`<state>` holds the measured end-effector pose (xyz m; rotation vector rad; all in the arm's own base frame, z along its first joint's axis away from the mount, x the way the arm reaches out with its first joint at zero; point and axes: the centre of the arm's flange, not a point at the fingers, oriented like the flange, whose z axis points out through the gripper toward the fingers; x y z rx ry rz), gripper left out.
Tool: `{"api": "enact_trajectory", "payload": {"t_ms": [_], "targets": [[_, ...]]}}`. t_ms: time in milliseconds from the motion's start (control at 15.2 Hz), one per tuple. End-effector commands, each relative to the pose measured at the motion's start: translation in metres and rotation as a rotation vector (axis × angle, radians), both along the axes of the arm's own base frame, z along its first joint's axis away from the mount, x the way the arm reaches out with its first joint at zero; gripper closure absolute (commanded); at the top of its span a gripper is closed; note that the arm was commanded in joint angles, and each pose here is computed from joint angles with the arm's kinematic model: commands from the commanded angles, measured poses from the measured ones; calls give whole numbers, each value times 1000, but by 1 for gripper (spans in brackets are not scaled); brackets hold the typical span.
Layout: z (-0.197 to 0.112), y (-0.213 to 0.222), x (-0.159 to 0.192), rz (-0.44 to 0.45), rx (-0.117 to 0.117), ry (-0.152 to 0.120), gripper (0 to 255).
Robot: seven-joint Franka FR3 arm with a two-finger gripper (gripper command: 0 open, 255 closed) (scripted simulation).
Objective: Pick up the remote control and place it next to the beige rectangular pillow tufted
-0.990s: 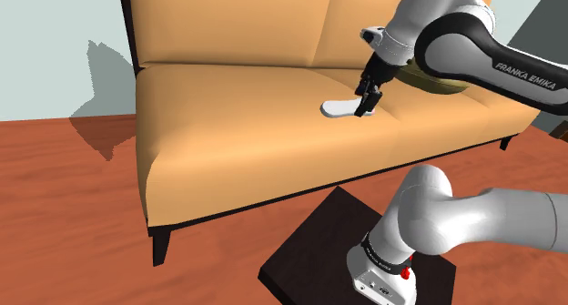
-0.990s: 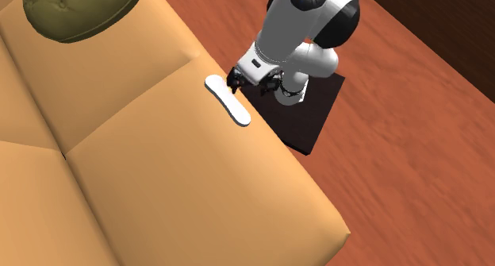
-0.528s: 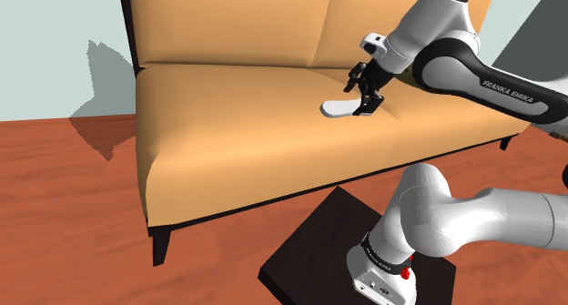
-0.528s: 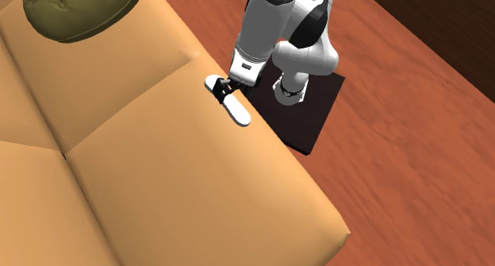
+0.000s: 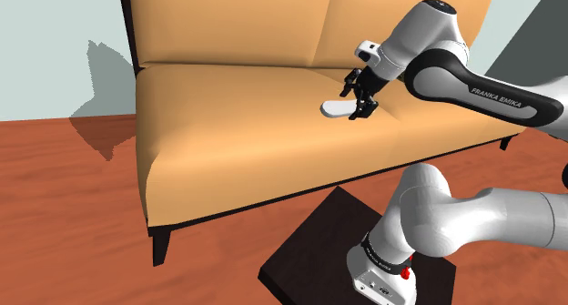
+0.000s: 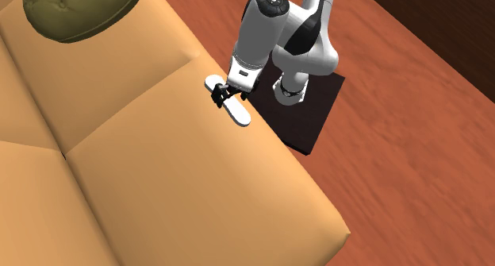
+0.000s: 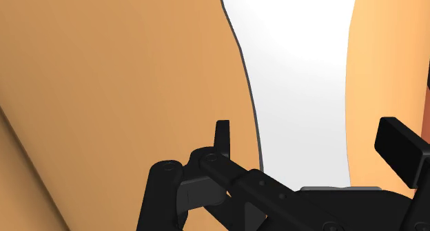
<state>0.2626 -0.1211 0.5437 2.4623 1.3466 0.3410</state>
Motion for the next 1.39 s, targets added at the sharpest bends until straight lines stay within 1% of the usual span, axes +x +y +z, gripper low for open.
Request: {"api": "enact_trajectory", "payload": {"t_ms": [0,132,198,792,1320], "targets": [[0,0,0,0,0,0,0],[0,0,0,0,0,0,0],[0,0,0,0,0,0,255],[0,0,0,0,0,0,255],[42,0,0,0,0,0,255]]}}
